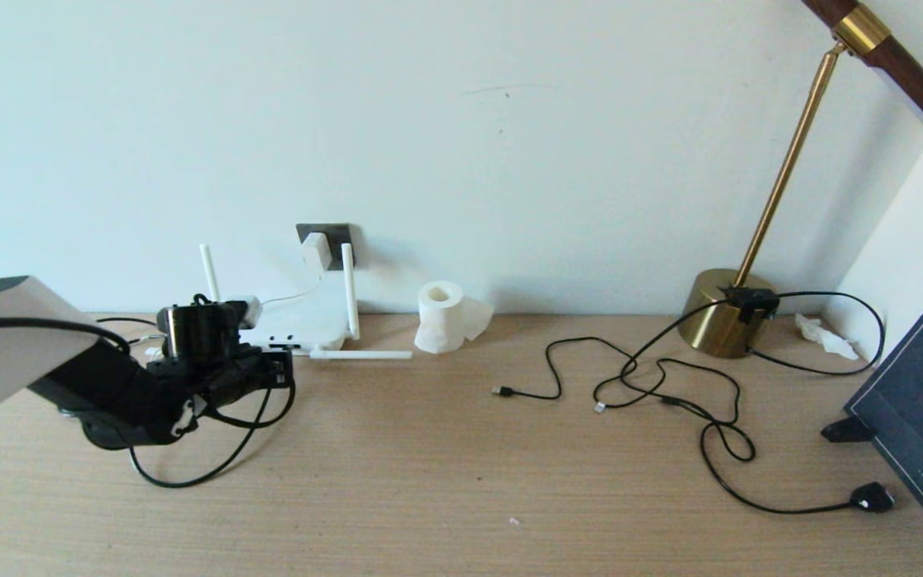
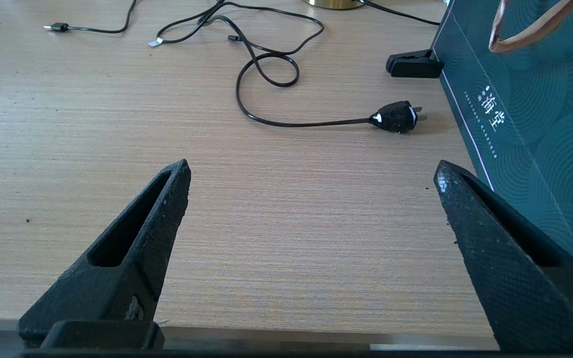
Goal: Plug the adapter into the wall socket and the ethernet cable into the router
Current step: Align cable and router interface
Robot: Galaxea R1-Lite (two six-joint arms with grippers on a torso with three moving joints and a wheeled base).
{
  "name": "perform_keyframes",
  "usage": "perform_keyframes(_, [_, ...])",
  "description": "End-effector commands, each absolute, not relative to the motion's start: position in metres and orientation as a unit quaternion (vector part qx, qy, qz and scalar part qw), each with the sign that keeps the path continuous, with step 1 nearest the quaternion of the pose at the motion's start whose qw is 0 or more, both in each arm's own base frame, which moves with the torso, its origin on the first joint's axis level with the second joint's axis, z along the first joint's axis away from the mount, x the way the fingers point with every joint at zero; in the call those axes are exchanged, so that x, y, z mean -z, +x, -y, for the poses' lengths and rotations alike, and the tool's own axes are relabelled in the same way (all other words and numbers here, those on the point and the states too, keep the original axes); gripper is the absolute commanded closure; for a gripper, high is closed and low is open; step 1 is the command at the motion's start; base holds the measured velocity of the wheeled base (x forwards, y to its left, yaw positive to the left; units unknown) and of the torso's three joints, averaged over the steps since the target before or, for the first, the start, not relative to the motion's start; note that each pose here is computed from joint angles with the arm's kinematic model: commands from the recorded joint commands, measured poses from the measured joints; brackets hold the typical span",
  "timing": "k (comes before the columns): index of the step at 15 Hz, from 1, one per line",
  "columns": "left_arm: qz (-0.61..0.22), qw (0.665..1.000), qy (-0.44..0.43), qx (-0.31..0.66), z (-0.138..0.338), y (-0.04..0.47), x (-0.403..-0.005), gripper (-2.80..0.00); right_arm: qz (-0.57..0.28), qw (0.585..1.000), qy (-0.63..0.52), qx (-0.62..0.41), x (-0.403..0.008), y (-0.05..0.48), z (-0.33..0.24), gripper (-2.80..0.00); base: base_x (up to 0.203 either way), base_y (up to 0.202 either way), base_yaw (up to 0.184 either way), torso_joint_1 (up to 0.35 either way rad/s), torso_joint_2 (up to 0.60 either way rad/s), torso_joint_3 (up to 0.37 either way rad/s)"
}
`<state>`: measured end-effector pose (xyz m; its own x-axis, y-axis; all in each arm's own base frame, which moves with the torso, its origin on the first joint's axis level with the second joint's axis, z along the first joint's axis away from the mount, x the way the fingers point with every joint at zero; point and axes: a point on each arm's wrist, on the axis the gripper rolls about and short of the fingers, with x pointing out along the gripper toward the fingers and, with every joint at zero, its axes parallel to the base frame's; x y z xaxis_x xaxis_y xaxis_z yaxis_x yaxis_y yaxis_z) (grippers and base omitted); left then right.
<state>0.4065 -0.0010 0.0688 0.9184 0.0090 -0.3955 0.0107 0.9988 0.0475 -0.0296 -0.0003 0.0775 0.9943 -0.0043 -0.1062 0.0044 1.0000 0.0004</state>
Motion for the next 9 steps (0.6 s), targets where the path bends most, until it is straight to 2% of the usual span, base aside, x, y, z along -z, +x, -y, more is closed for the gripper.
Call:
perform_keyframes(1, [-0.196, 0.98, 0.026, 0.0, 0.001, 0.4073, -0.071, 0.0, -0.054, 0.999, 0.0, 0.002, -0.0774, -0.0294, 0.0003, -2.8, 0.0, 0.0, 0.0, 0.0, 0.0, 0.0])
perform_keyframes(9, [-0.197, 0.98, 0.026, 0.0, 0.001, 0.4057, -0.0704, 0.0, -0.054, 0.999, 0.0, 0.002, -0.0774, -0.0294, 0.0003, -2.8, 0.0, 0.0, 0.0, 0.0, 0.0, 0.0])
